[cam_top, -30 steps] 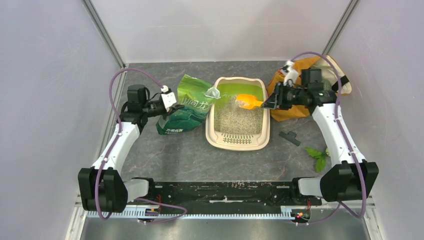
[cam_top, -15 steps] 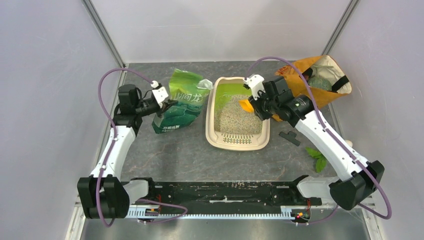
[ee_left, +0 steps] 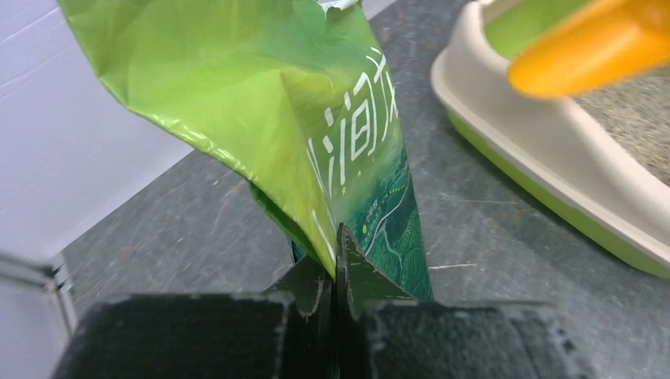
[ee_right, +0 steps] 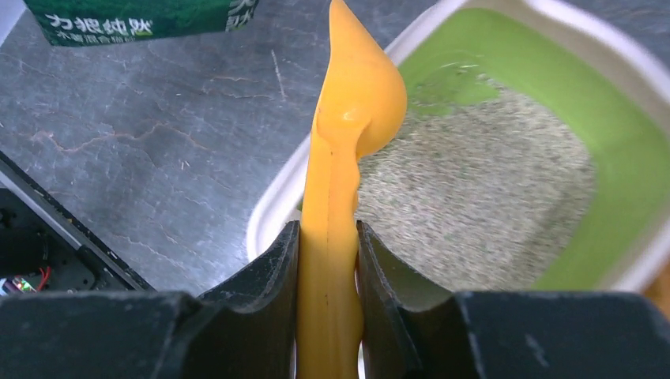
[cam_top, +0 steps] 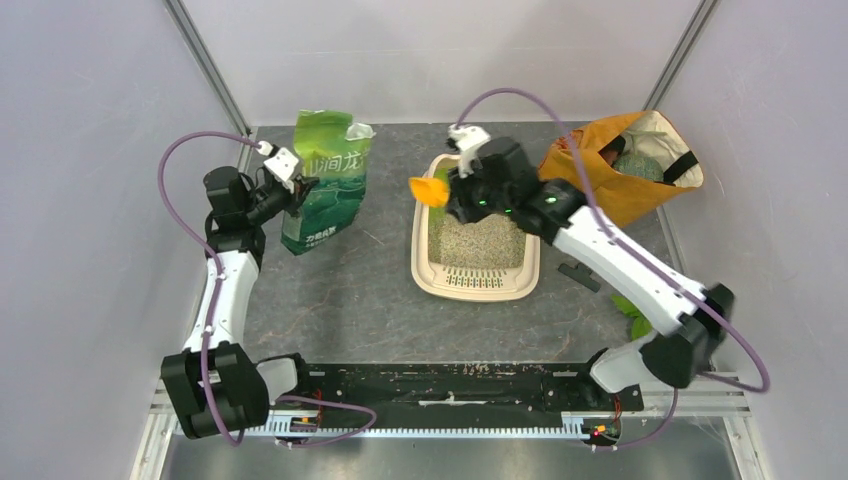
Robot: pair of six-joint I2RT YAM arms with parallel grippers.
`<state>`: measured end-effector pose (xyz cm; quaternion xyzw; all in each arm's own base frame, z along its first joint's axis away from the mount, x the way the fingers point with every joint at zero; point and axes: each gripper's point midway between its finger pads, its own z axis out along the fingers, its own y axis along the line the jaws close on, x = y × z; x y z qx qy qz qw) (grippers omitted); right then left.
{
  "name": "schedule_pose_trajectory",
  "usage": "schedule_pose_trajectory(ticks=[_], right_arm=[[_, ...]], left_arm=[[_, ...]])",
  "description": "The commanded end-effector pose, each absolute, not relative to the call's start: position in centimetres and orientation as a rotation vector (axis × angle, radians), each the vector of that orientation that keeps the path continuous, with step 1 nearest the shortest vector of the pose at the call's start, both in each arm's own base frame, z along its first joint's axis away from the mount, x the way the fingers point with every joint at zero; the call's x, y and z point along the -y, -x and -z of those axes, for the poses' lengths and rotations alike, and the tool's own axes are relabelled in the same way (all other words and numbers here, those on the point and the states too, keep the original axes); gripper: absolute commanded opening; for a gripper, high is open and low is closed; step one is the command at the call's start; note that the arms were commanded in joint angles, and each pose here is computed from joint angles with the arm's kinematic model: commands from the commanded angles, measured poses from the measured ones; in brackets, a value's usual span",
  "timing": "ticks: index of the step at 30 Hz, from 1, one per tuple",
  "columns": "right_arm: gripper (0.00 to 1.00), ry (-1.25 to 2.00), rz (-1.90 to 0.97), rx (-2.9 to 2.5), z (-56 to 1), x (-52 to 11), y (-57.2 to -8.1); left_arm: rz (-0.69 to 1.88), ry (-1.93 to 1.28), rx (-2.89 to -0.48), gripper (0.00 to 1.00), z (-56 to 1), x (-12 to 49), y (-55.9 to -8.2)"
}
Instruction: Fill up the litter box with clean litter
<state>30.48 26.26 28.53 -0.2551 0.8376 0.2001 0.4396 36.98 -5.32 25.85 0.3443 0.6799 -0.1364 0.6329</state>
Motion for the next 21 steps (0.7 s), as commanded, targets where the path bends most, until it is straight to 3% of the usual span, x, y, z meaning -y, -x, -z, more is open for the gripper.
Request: schedule_pose_trajectory(ticks=[1,8,17,19,21], right_arm=[[0.00,0.491,-0.507,-2.051,-28.7,-32.3,-32.1],[0.00,0.431,-0.362,-1.944,-25.6,-38.6,-33.0],[0.04,0.418,-0.301,-2.061,-16.8,-41.6,-33.1],[0.08,0.446,-0.328,-2.067,-15.3,-42.3,-32.6],[0.18,0.476,-0.331,-2.070,-13.9,-43.0,-32.0]], left_arm=[[0.203,-0.635,-1.504,0.02,-29.0,2.3,-39.1],[0.198,-0.542,-1.515,0.02,-28.9,0.4,-40.0],[0.216,-0.526,-1.521,0.02,-28.2,-0.1,-40.3],[0.213,-0.526,-1.520,0.02,-28.3,-0.3,-40.3],[0.218,-0.525,-1.524,0.02,-28.2,-0.4,-40.4]])
